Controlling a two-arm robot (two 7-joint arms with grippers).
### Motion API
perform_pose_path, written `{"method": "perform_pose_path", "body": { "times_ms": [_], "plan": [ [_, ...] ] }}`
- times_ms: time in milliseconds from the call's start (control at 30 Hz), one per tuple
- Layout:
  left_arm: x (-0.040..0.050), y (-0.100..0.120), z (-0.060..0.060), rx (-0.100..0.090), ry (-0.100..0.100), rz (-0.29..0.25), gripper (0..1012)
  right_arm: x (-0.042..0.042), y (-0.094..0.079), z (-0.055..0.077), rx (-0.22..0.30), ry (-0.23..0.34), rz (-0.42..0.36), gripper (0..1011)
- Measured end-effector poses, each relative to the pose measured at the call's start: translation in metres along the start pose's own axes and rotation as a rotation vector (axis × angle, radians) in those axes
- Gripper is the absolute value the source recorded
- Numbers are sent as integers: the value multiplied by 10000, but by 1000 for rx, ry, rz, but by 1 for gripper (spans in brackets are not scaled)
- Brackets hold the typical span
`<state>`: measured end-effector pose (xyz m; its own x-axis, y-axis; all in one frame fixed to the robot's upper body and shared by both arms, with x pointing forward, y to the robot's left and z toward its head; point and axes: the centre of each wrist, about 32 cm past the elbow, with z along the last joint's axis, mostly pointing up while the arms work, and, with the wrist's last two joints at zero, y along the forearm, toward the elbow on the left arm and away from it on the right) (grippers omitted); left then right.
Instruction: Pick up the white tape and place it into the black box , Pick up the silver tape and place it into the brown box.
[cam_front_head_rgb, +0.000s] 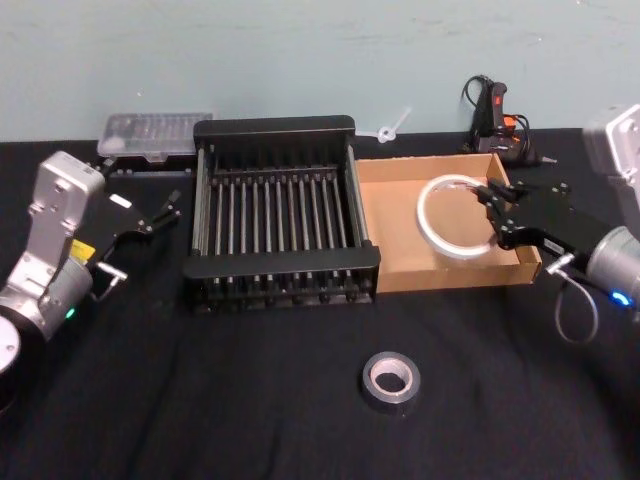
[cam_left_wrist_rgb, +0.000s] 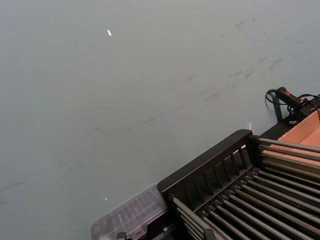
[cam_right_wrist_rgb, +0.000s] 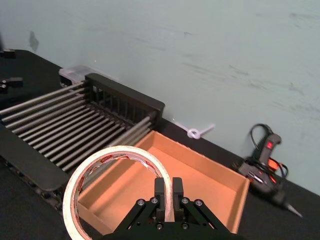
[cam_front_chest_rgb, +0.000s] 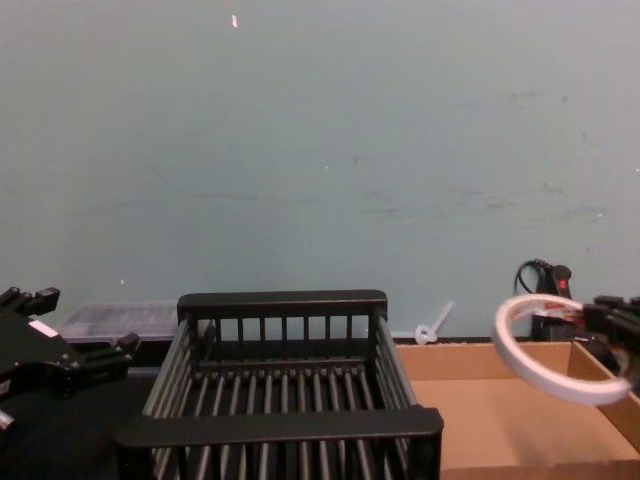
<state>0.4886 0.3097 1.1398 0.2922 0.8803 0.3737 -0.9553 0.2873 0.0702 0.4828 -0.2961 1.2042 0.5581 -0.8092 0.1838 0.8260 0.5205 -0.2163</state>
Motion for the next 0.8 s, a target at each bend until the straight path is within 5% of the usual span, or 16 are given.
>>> {"method": "perform_pose_path", "body": {
  "times_ms": [800],
  "plan": [
    [0, 0, 0, 0, 0, 0, 1001, -107, 791, 285, 56, -67, 140, 96]
  ]
}}
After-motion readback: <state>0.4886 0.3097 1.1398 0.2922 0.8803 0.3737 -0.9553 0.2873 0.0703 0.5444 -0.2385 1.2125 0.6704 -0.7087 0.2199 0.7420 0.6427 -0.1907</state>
